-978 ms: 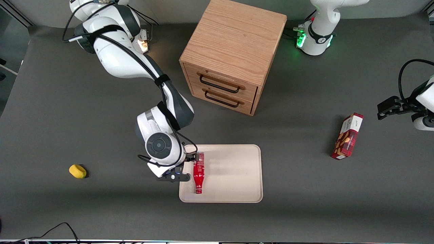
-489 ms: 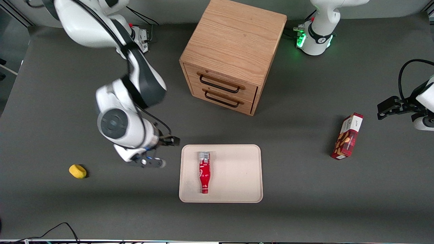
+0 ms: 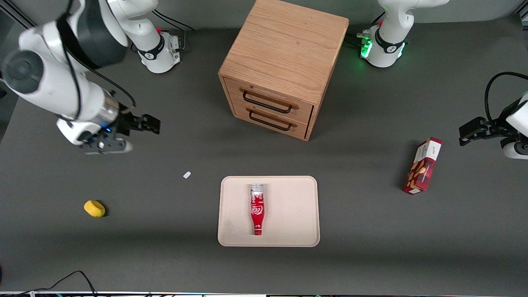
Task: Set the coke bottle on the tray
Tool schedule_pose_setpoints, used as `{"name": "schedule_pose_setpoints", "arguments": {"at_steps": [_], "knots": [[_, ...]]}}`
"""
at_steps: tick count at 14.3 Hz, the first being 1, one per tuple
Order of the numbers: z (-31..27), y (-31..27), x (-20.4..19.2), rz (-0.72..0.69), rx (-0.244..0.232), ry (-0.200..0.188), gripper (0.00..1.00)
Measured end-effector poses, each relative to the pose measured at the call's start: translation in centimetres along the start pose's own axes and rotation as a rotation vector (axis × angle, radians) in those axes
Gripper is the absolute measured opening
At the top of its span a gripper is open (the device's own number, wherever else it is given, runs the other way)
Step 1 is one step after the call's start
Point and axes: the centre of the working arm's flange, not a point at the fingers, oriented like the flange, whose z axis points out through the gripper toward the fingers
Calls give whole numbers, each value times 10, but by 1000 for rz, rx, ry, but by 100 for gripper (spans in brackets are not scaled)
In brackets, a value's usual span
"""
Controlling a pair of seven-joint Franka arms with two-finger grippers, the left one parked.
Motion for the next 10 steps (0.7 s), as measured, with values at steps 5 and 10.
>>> {"name": "schedule_pose_setpoints", "arguments": {"at_steps": [5,10], "knots": [[-20,35,-42,32,18,29,100],[-31,60,-49,50,-42,40,100]]}}
